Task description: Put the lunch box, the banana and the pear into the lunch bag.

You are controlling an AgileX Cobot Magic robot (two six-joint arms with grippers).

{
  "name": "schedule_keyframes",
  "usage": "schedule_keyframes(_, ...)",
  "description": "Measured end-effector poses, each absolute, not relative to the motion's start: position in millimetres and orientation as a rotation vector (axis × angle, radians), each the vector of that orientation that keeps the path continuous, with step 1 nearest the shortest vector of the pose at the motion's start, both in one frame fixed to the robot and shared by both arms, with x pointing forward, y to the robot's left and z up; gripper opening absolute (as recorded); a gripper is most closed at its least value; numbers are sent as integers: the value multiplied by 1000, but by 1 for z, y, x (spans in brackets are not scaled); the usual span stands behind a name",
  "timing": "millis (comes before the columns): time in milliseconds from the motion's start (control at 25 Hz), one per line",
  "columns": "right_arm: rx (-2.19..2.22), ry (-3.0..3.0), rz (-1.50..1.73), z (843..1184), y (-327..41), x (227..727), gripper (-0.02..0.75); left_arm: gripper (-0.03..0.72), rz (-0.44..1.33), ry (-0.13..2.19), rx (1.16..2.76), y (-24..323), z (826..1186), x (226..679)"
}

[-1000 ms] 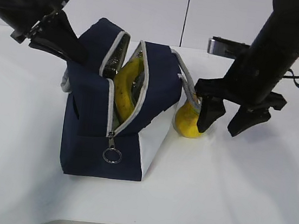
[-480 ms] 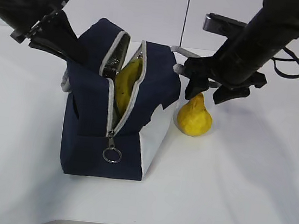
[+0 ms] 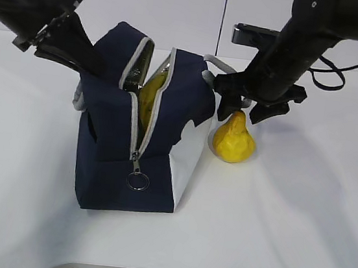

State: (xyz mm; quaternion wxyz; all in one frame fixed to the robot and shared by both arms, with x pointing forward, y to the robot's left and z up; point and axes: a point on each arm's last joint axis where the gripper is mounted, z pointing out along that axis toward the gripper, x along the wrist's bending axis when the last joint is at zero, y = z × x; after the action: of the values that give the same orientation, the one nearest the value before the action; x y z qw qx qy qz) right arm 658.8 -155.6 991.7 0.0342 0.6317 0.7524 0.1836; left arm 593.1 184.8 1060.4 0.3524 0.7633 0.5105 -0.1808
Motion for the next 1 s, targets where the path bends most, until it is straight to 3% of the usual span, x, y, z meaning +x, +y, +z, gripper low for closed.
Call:
schedule_keyframes(440,1955,2328,533,981,-155,661,519,12,-466,1321,1978,185,1060,593)
schedule_keyframes(600,1952,2325,536,982,-155,661,428,12,-465,1321,1979,185,1060,593)
schedule_keyframes(760,1950,2331,521,981,-156,661,288,12,-465,1321,1979,185,1060,593)
schedule_keyframes(1000,1939,2375,418,981,-158,656,247,12,-465,1321,1979,185,1060,593)
